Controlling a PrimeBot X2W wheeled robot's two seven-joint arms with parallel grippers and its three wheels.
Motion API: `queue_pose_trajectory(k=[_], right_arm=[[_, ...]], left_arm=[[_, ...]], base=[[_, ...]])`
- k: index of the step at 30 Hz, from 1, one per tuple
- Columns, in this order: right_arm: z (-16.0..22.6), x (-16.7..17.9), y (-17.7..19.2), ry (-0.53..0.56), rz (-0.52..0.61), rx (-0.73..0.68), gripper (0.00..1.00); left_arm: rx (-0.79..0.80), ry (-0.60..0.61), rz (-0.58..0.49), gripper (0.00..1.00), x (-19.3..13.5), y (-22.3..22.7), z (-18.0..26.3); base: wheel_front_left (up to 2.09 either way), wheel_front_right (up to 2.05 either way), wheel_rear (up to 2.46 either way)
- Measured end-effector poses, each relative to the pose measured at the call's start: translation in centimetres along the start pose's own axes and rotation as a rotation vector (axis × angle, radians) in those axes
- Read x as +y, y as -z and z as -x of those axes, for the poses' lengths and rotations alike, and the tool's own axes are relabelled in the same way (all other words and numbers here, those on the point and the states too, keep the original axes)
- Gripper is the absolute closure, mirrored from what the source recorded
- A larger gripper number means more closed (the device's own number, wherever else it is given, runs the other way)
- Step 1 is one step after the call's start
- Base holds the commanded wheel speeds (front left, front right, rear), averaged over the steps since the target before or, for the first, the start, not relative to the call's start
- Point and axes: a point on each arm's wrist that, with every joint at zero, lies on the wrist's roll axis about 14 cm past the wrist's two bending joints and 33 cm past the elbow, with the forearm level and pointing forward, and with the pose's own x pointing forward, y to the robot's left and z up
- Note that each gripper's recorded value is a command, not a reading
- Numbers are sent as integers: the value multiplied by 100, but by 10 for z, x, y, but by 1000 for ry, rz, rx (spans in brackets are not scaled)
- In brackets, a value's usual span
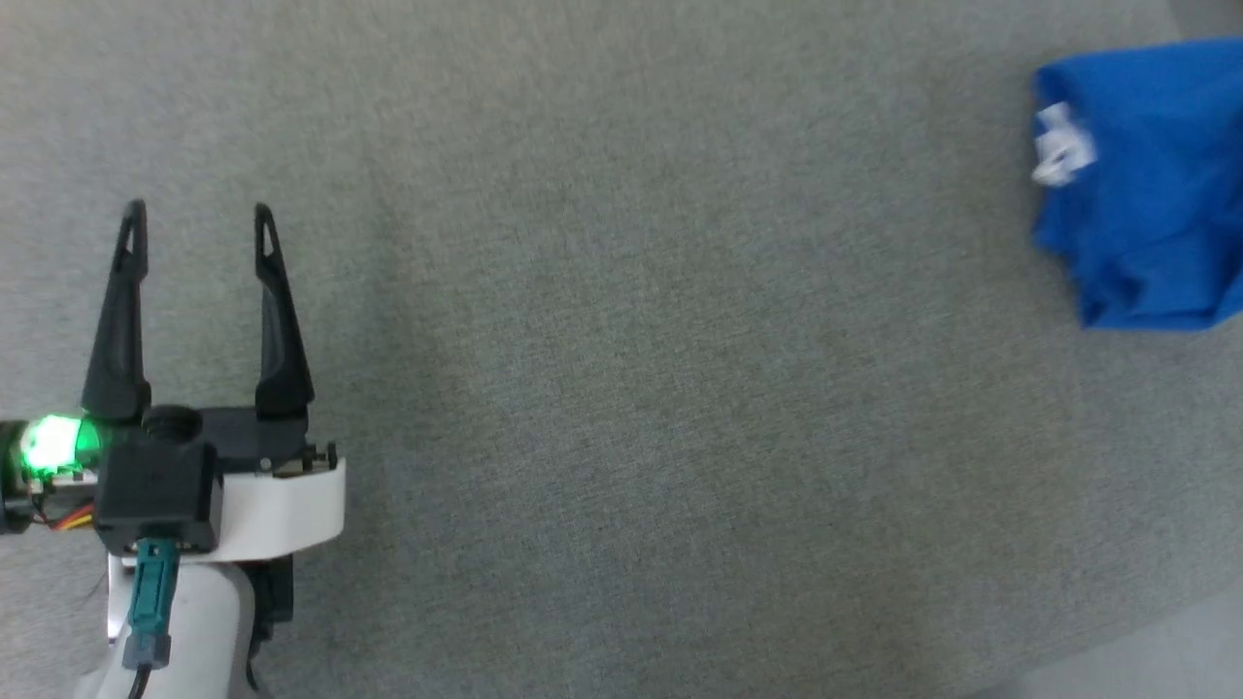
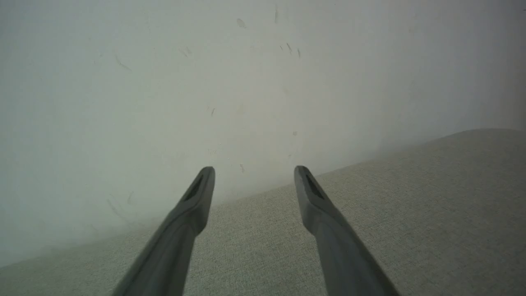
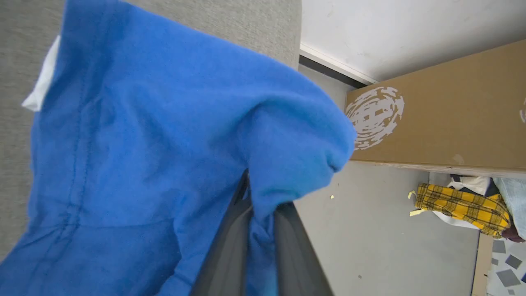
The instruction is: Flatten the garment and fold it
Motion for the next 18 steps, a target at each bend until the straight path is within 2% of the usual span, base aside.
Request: queue_pose_trajectory(k=[4, 7, 10, 11, 12, 18], right_arm=[[-23, -17, 16, 72, -4, 66, 100], [-43, -1, 29, 53, -55, 105, 100], [-56, 16, 35, 28, -57, 115, 98], [-56, 14, 35, 40, -49, 106, 37], [-55, 9, 34, 56, -44, 87, 0], [-36, -13, 10, 108, -60, -68, 0]], left_arm=[[27, 17, 15, 0, -6, 21, -4], [47, 19, 21, 0, -9, 32, -5], [61, 4, 14, 0, -5, 36, -1], [62, 3, 14, 0, -5, 35, -1], [63, -1, 15, 0, -5, 34, 0], [73, -40, 25, 0, -1, 19, 10]], base=[[0, 0, 0], [0, 0, 0], [0, 0, 0], [0, 0, 0], [0, 0, 0], [0, 0, 0]])
